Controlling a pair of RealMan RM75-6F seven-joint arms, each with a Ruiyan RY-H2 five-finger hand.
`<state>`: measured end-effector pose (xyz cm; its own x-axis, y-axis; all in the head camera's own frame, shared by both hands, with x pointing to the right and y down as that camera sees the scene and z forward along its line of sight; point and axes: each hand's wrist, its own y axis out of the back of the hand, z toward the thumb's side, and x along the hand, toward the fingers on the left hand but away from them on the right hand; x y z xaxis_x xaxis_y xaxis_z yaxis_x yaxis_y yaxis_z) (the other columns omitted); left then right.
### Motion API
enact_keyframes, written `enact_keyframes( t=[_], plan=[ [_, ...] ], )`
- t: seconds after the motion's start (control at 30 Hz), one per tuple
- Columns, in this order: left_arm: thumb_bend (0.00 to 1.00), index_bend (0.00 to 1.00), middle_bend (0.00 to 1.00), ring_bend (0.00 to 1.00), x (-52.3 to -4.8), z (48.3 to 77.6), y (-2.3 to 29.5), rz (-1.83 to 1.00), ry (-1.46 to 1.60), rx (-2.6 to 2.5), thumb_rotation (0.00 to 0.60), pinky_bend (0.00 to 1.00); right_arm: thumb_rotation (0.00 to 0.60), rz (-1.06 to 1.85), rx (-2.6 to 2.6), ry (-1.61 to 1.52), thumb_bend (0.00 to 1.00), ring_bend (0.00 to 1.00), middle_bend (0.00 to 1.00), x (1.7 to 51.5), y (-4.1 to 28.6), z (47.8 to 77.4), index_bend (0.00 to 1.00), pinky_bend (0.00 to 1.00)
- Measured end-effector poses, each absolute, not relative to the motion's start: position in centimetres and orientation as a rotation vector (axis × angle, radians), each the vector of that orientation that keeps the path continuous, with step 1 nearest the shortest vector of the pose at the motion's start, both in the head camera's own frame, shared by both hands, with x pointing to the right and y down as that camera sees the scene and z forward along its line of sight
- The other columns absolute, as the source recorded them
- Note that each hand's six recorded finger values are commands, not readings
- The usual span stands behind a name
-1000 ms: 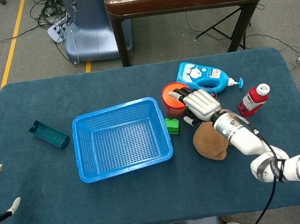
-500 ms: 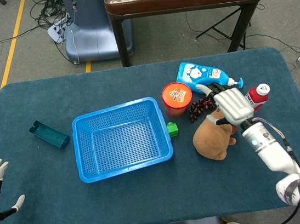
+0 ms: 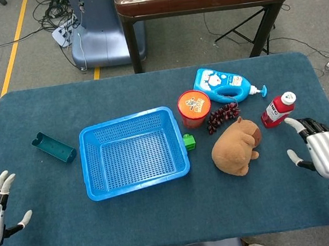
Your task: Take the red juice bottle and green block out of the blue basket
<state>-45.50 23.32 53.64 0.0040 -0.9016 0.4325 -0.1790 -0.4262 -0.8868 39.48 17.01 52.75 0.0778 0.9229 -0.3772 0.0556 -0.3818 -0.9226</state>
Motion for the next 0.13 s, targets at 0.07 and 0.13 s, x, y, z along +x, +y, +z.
enact_keyframes(
  t=[0.07, 0.13],
  plan=[
    [0.28, 0.00, 0.00, 0.00, -45.3, 53.6, 23.3, -1.468, 1.122, -1.660, 0.600, 0.19, 0.600, 1.420, -1.562, -1.027, 0.27, 0.20, 0.27, 40.4, 18.3, 52.4, 0.19, 0.34],
    [0.28, 0.00, 0.00, 0.00, -45.1, 53.6, 23.3, -1.462, 1.120, -1.663, 0.600, 0.19, 0.600, 1.430, -1.549, -1.062, 0.27, 0.20, 0.27, 41.3, 19.5, 52.0, 0.19, 0.34]
  ],
)
